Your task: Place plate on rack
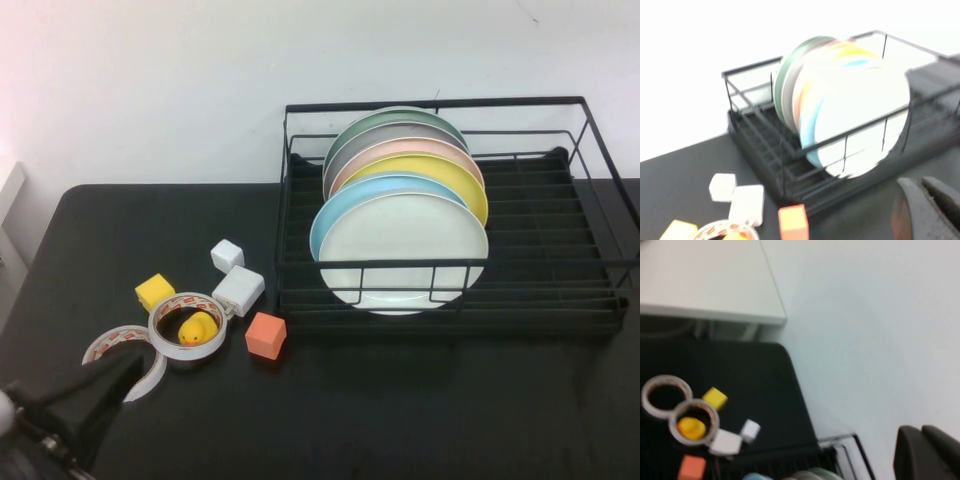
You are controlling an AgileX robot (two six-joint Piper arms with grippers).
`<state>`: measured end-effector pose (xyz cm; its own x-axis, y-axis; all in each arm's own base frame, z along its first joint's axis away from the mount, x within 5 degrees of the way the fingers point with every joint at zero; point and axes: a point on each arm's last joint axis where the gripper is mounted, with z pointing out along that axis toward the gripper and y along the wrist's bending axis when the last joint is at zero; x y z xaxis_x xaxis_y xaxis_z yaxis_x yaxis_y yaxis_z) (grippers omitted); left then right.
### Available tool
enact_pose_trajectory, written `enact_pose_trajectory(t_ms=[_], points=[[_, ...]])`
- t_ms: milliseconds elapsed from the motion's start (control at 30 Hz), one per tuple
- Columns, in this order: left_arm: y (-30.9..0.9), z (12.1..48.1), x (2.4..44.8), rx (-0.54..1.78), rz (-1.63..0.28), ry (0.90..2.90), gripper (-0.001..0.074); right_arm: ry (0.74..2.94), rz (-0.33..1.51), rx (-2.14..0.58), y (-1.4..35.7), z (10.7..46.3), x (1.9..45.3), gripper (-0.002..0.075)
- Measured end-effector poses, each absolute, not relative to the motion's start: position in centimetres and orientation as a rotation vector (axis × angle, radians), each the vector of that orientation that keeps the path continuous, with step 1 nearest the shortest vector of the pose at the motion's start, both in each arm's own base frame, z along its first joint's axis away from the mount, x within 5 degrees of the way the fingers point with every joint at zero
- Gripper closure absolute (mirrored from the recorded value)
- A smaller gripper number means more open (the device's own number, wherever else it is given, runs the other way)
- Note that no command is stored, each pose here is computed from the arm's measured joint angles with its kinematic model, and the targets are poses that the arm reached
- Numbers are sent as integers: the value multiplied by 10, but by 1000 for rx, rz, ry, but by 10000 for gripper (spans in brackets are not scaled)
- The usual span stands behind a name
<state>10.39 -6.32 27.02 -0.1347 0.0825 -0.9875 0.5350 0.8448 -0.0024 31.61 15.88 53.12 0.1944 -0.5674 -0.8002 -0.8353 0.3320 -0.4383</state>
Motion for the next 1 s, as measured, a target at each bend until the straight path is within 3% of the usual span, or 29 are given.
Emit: enact_pose_trajectory(t_ms=[200, 600, 700, 1000], points=[[-60, 277, 96, 373, -530, 1658, 736, 1476, 207, -1318, 152, 552, 288, 718], [-61, 277, 95, 361, -561, 1662, 736, 1411, 167, -1258, 117, 590, 197, 718], [-61, 277, 95, 360, -562, 1662, 736, 1438, 177, -1269, 108, 583, 173, 718], [-61, 277, 95, 360, -562, 1662, 736, 1492, 192, -1156, 78, 517, 103, 718]])
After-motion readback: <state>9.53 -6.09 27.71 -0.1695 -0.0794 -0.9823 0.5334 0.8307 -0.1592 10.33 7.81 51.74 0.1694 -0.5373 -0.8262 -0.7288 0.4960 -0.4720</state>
